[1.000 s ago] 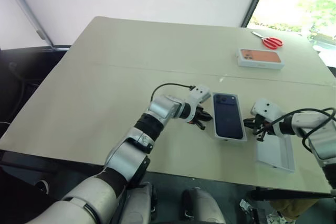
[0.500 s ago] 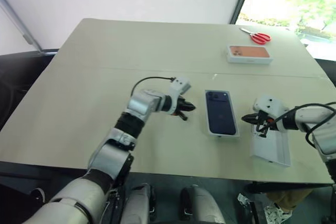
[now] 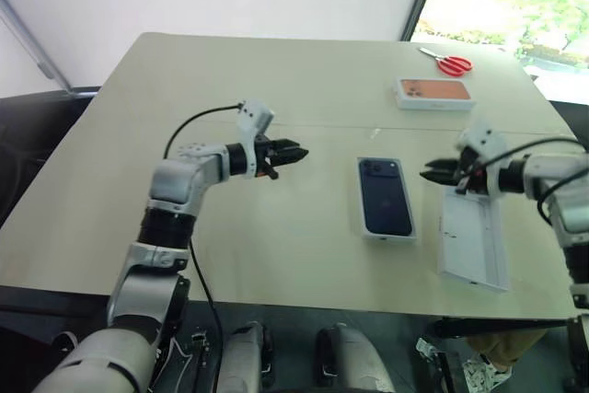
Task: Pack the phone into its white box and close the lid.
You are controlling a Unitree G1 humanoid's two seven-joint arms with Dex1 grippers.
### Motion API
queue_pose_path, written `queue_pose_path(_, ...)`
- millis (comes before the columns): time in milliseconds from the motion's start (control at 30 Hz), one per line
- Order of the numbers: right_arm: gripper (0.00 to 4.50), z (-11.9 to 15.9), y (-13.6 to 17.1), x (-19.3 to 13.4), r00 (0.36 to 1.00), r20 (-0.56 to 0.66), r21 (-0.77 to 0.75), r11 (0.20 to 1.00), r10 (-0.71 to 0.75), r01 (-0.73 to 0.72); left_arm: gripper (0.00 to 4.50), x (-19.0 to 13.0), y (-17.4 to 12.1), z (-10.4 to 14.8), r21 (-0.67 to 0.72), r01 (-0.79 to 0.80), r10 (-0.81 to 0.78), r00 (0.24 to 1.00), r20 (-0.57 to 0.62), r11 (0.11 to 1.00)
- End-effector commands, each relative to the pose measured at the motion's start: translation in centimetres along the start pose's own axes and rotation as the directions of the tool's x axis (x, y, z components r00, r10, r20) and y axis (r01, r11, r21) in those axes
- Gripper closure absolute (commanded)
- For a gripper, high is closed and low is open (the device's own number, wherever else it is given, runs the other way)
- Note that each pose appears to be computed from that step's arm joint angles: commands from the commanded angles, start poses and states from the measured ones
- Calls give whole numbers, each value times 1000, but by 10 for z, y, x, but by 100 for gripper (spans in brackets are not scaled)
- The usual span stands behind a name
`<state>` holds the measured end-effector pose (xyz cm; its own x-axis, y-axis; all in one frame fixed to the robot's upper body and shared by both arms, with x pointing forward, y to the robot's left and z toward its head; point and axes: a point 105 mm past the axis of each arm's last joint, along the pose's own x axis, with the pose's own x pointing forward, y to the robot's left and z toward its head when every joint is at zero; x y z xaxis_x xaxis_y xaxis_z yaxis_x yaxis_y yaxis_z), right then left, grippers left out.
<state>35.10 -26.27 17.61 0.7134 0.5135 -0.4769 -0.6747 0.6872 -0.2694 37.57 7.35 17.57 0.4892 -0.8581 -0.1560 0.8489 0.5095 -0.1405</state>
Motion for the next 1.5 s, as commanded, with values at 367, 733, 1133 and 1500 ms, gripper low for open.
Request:
queue_pose_path(367, 2, -14, 1, -22, 964, -236, 245, 953, -121, 179, 0, -49, -13, 5, 156, 99, -113, 990, 85, 983)
queue_pose_path(733, 2, -23, 23, -37, 919, -390, 526, 806, -55, 272, 0, -38, -15, 2, 195, 77, -98, 990, 102, 978)
queue_pose_path(1133, 2, -42, 21, -24, 896, -426, 586, 718, -122, 376, 0, -41, -21, 12, 291, 59, -113, 978, 174, 955)
queue_pose_path(1500, 2, -34, 22, -17, 897, -416, 628, 667, -149, 402, 0, -36, -19, 9, 296, 42, -94, 982, 165, 954)
